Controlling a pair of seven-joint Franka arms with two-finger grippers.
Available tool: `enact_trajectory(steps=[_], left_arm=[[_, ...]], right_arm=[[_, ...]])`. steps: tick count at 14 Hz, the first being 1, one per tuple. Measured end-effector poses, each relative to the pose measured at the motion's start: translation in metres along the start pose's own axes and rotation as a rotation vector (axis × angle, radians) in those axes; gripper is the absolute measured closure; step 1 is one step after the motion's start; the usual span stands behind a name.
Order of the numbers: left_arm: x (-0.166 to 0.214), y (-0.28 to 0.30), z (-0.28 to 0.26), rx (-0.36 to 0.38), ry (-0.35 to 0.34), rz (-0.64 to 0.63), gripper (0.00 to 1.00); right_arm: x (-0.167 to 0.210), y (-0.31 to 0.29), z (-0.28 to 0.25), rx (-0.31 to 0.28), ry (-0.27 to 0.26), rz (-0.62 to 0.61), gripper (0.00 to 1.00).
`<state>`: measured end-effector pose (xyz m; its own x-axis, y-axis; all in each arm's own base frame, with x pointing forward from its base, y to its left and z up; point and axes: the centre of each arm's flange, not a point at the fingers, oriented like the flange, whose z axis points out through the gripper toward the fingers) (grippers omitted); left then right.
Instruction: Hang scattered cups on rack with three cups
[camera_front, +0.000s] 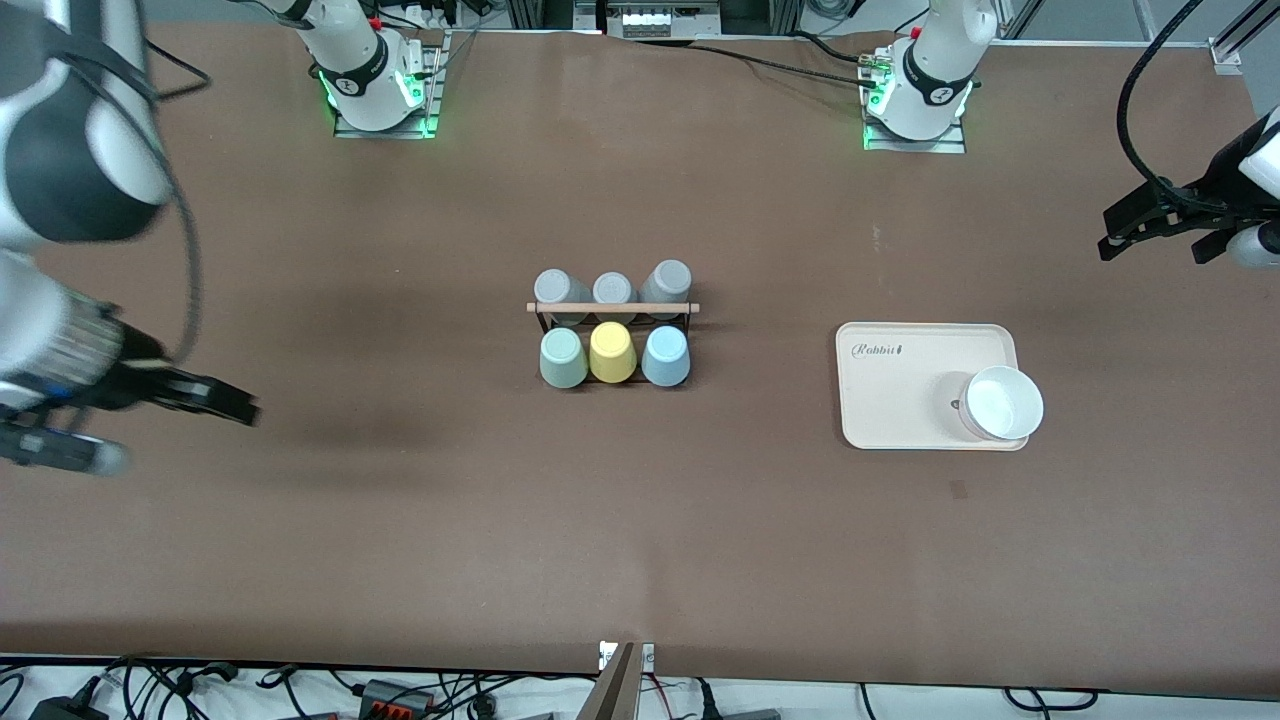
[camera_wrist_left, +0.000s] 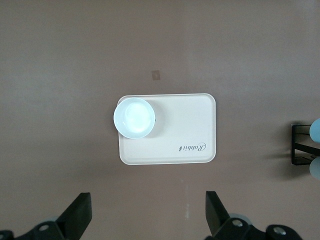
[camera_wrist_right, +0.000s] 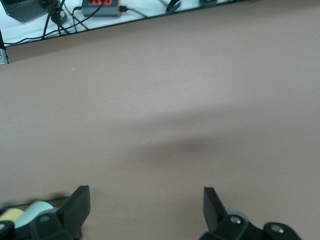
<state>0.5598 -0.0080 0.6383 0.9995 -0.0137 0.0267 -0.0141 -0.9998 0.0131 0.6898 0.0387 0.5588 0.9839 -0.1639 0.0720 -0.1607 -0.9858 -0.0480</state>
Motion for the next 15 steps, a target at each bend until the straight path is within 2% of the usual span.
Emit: enact_trajectory(steps=[4, 9, 15], left_arm=[[0.0, 0.0, 0.0, 0.0, 0.001, -0.001, 0.0], [0.0, -0.002, -0.001, 0.0, 0.001, -0.004, 0.0], [-0.001, -0.006, -0.003, 0.001, 0.006, -0.011, 0.0]], right_arm=[[-0.014, 0.075, -0.04, -0.051, 0.022, -0.095, 0.0], [-0.04, 0.083, -0.041, -0.053, -0.037, -0.11, 0.0], [-0.103, 0.086, -0.028, -0.05, -0.093, -0.12, 0.0]])
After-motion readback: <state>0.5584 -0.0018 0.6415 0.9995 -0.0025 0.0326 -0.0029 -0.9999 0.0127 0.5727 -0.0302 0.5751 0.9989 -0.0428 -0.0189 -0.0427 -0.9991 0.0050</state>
